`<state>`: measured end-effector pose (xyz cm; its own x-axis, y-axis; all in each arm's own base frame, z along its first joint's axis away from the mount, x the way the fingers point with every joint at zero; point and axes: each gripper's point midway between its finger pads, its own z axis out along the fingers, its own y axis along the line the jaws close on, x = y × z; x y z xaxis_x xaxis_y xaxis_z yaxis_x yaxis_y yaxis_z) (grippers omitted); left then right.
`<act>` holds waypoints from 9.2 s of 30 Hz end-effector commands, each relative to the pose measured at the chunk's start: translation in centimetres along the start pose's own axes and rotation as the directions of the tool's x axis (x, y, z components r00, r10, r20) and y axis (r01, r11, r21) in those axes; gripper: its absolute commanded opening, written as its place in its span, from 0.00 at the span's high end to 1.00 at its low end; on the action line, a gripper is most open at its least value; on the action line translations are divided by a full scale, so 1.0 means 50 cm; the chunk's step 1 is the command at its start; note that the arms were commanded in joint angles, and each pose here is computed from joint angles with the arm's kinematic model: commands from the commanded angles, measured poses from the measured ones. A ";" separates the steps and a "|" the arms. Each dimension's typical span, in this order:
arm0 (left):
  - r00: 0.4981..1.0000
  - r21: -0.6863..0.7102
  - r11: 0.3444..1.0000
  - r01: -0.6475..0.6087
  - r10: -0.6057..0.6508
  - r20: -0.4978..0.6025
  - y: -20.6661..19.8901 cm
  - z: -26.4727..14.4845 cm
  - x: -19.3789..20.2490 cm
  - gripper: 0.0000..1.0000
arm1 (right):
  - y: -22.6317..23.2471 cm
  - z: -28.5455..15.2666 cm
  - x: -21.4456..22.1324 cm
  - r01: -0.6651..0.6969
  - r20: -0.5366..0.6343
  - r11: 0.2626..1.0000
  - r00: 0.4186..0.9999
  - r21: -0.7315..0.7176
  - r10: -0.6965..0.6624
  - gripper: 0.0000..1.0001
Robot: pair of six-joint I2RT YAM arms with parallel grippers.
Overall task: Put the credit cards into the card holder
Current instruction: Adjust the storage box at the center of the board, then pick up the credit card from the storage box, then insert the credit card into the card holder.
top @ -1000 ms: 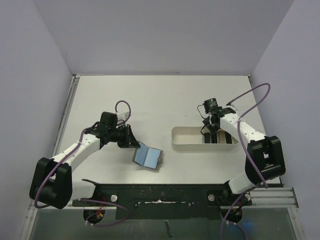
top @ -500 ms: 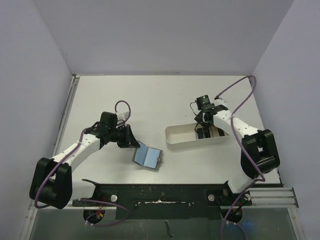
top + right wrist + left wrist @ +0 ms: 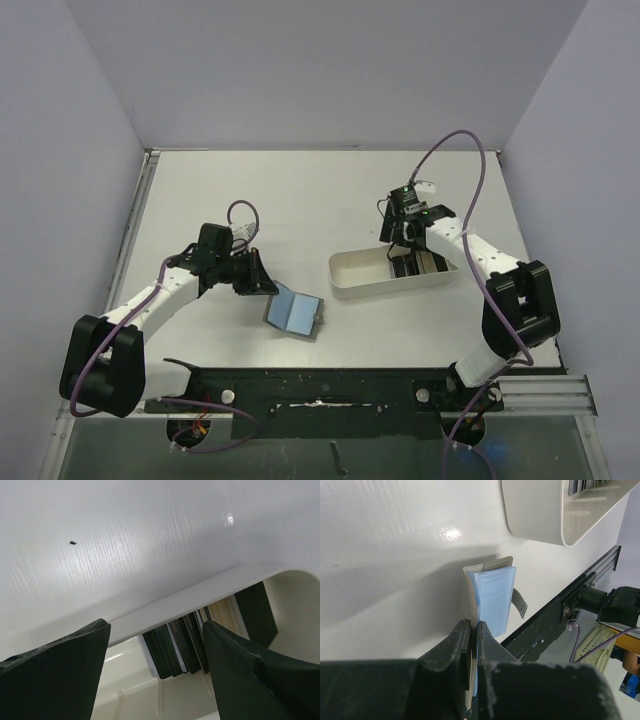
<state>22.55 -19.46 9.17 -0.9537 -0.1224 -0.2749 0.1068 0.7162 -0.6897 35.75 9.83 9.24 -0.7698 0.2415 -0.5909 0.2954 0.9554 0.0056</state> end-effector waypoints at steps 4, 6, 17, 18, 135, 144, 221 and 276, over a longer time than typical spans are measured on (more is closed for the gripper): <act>0.999 0.071 0.997 -0.030 0.029 0.013 -0.029 -0.007 -0.014 1.00 | -0.055 -0.049 -0.064 0.304 0.088 0.949 0.946 0.087 -0.311 0.19; 1.000 0.078 0.996 -0.030 0.029 0.008 -0.032 -0.007 -0.013 1.00 | -0.061 -0.053 -0.064 0.350 0.092 0.931 0.928 0.108 -0.360 0.16; 0.999 0.117 0.992 -0.045 0.044 0.010 -0.047 -0.013 -0.011 1.00 | -0.094 -0.036 0.012 0.484 -0.016 0.868 0.874 0.110 -0.486 0.17; 0.999 0.117 0.992 -0.045 0.044 0.012 -0.047 -0.013 -0.014 1.00 | -0.099 -0.035 0.018 0.487 -0.027 0.865 0.872 0.120 -0.488 0.17; 0.998 0.078 0.996 -0.031 0.027 0.055 -0.037 -0.011 -0.037 1.00 | -0.304 0.003 -0.035 0.381 -0.057 0.846 0.920 0.373 -0.389 0.76; 0.998 0.079 0.996 -0.031 0.026 0.055 -0.037 -0.011 -0.037 1.00 | -0.311 0.000 -0.047 0.346 -0.037 0.862 0.933 0.370 -0.358 0.76; 0.965 -0.075 0.973 0.217 -0.202 0.167 0.081 0.045 0.020 0.70 | 0.412 -0.281 0.275 0.116 0.006 0.626 0.985 -0.771 -0.175 1.00; 0.946 -0.154 0.942 0.298 -0.270 0.181 0.136 0.062 0.083 1.00 | 0.376 -0.224 0.421 -0.065 -0.239 0.635 0.952 -0.770 -0.192 0.98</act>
<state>20.18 -17.66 1.71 -0.8874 -0.4297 -0.1671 -0.2311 0.7282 -0.6452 19.15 33.54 5.43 -0.9242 0.1128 -0.3649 -0.1564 0.7599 0.6310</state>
